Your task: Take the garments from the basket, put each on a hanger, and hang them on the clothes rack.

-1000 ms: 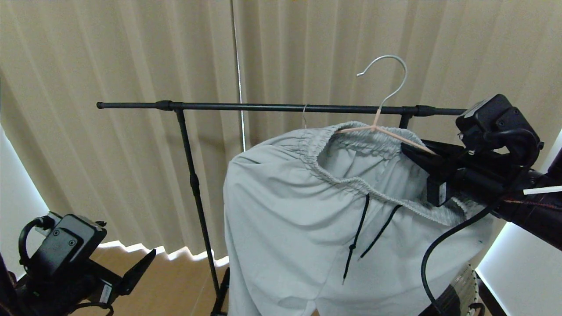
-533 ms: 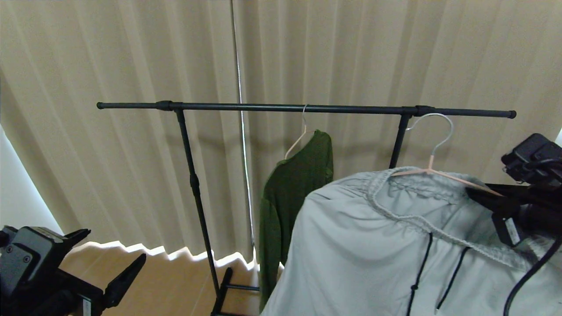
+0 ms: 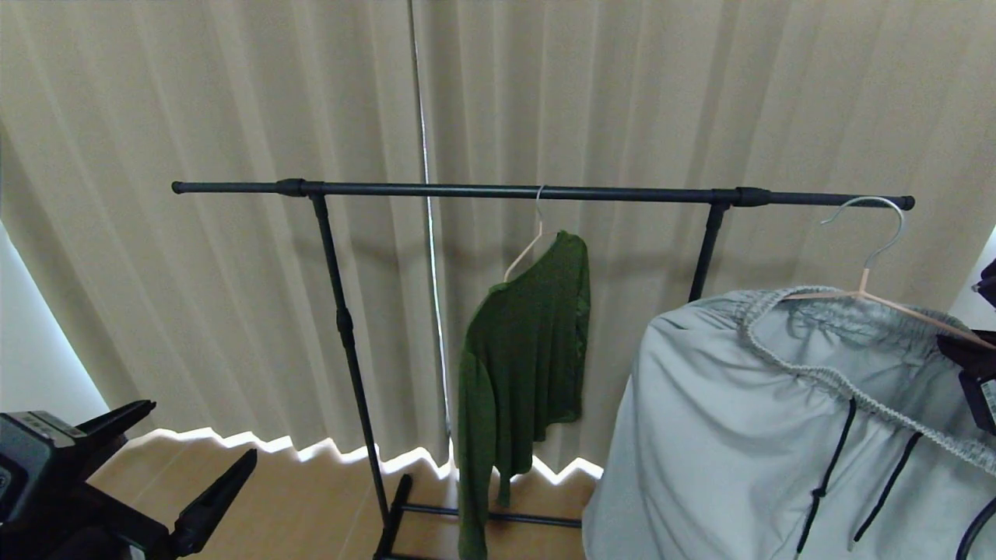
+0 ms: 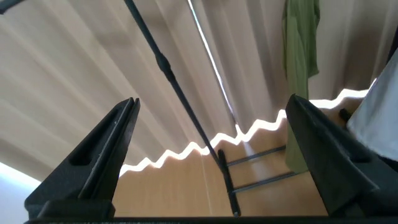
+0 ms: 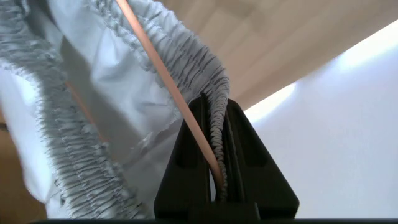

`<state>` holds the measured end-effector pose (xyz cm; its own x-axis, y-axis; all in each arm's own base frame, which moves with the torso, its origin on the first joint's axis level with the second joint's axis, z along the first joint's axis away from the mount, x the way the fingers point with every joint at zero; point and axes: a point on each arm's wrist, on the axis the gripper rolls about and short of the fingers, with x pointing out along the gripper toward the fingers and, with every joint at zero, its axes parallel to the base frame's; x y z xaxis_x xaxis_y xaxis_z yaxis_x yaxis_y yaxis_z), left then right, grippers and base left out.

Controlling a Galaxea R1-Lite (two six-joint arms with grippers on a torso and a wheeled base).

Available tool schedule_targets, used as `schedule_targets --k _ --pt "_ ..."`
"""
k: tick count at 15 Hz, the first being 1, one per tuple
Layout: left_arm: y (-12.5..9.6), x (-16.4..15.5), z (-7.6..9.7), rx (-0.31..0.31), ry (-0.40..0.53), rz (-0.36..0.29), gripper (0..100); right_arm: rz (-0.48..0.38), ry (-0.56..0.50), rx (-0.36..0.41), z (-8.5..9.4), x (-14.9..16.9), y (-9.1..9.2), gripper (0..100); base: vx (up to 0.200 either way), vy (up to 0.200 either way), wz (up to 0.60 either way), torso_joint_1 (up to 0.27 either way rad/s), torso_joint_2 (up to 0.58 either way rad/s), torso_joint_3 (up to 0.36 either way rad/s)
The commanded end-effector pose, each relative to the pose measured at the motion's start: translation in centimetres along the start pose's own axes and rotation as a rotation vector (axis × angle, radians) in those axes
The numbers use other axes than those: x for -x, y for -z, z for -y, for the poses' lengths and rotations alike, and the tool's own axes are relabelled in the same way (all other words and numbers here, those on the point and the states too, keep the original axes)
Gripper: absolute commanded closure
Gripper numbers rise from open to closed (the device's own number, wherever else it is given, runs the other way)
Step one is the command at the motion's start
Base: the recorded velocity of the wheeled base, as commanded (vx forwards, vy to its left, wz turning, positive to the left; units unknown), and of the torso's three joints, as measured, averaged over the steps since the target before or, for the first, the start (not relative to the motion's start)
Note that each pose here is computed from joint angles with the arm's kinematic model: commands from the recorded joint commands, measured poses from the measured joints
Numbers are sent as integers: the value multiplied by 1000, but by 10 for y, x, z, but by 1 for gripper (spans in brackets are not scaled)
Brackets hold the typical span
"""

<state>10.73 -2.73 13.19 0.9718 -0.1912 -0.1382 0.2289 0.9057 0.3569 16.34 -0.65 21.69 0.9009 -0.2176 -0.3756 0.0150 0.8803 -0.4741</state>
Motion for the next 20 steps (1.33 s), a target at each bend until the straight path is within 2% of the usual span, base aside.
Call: schedule_targets --k 1,4,14,20 --pt "-3 4 -2 3 -16 29 0 -21 -11 7 -2 -9 -2 100 0 0 0 0 0 0" --pt "-7 6 -3 4 -25 52 0 -21 -12 7 -2 -9 -2 100 0 0 0 0 0 0" --pt "-5 7 -2 0 -19 46 0 2 -18 9 -3 -4 -3 100 200 0 0 5 2 3" --pt "-7 11 -3 1 -29 73 0 -34 -45 21 -7 -25 -10 100 200 0 0 2 1 2"
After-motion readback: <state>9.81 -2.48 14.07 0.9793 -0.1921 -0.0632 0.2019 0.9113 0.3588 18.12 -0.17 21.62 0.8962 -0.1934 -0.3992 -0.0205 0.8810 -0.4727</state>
